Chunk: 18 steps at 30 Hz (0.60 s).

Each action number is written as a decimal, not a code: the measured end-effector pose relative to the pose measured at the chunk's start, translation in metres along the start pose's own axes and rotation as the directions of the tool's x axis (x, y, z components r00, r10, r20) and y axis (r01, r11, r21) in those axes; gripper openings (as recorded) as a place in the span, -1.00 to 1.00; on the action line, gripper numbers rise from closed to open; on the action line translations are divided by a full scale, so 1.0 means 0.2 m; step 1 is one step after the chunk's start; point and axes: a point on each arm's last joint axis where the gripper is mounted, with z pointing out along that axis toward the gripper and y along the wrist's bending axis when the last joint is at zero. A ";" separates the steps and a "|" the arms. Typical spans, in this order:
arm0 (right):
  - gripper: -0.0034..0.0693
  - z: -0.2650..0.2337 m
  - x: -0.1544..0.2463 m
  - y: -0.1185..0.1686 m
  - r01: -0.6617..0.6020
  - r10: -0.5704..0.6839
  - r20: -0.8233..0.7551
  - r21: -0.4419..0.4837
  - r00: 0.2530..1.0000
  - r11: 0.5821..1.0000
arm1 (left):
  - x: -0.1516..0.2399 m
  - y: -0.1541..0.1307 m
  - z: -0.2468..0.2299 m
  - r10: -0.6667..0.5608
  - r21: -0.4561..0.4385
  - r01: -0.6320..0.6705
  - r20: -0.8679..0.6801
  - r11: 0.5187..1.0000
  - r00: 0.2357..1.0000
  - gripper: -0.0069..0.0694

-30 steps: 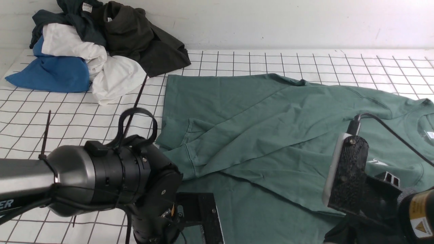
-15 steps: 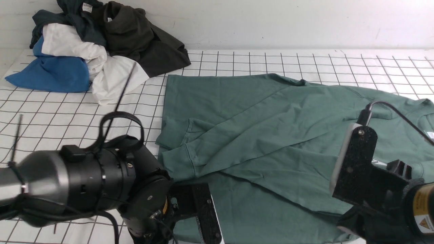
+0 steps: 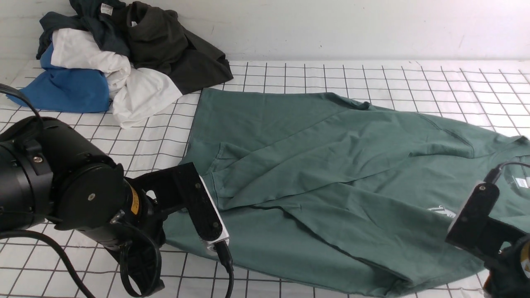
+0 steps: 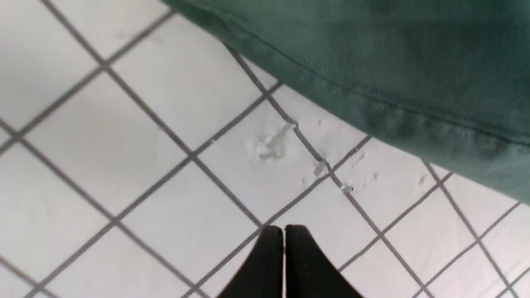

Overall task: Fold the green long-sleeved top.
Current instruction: Use both arms simultaneously to clamp the lower edge of the clothing fabric

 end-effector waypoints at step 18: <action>-0.41 0.32 -0.14 -0.12 0.122 -0.099 -0.109 0.220 0.989 0.968 | 0.01 -0.01 0.00 -0.014 0.030 0.015 -0.011 0.999 1.000 -0.81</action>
